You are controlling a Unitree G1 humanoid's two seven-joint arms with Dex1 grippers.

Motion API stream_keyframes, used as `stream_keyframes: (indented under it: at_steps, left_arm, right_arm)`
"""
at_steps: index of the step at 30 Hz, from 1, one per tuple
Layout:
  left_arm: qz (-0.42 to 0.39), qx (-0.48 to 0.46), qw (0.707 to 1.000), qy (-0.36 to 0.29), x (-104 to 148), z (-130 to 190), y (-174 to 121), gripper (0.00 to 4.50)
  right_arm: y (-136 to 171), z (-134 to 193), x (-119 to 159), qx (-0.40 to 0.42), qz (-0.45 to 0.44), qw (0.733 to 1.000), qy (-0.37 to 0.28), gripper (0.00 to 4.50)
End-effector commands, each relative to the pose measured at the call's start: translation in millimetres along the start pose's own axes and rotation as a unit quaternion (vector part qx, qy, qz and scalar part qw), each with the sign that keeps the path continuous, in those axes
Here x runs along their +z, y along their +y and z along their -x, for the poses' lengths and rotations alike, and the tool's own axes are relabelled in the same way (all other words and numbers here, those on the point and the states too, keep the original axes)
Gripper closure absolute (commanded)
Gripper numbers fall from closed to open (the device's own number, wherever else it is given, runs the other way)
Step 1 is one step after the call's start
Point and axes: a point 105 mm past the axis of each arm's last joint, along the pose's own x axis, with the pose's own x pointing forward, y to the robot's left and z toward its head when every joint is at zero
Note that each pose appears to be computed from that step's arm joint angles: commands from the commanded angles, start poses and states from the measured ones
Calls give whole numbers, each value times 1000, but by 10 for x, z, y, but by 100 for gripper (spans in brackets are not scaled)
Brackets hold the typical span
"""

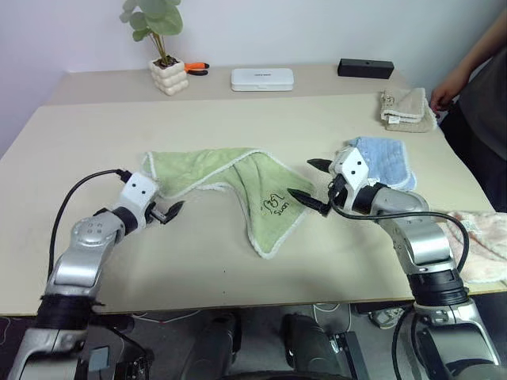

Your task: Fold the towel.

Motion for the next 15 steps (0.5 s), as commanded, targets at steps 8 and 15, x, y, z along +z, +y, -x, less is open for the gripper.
stream_keyframes:
  at_steps: [8,15]
  left_arm:
    - [-29,-15,999,-3,-27,-100,-13,281]
    - [-40,11,999,-23,71,18,60,444]
  right_arm:
    - [10,55,154,-12,10,1000,-20,0]
    - [-113,37,-44,-27,6,999,42,0]
